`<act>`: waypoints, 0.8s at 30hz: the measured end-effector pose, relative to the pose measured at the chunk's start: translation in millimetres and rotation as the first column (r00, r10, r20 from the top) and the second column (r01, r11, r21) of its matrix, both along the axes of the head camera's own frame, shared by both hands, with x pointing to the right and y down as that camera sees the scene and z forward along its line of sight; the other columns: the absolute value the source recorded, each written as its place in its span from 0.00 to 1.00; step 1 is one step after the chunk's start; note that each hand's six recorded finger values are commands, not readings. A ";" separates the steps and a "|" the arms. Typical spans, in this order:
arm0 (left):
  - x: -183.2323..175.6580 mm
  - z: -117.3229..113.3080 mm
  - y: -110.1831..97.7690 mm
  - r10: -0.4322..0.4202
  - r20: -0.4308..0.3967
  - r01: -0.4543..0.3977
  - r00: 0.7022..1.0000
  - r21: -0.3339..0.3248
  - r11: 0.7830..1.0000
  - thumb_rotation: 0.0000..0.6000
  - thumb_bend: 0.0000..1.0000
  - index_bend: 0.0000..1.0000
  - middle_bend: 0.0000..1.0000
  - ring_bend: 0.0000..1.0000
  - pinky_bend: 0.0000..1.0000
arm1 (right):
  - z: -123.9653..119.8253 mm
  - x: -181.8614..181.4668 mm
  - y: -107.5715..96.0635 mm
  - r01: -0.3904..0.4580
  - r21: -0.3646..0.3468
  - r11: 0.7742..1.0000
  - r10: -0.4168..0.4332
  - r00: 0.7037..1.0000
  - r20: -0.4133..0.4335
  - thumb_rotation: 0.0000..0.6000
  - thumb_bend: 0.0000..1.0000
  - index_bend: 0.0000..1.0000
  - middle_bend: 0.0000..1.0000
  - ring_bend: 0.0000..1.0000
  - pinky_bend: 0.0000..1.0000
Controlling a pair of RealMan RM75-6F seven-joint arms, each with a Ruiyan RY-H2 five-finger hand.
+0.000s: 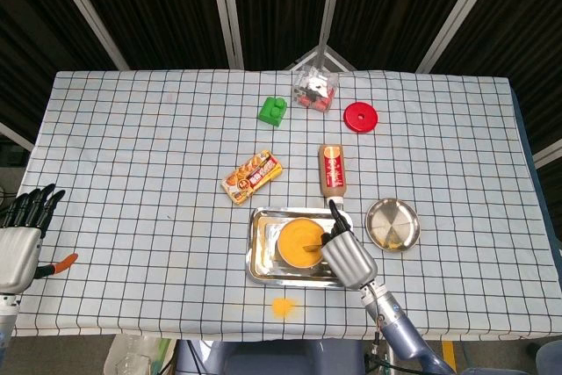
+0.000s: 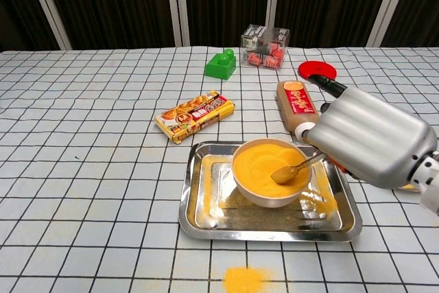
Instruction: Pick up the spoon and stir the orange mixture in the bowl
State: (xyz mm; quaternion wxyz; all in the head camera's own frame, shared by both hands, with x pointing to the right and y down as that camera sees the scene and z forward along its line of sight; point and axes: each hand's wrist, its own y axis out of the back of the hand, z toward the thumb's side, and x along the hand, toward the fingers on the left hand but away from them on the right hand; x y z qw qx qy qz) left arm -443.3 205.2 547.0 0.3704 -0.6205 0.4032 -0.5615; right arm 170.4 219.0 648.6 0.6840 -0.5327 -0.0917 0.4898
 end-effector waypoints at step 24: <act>0.7 -0.9 0.0 0.001 -0.003 -0.001 1.000 0.004 1.000 1.00 0.00 0.00 0.00 0.00 0.00 | -17.6 -0.8 -26.5 -0.031 0.076 0.997 0.029 0.999 0.035 1.00 0.83 0.95 0.80 0.47 0.00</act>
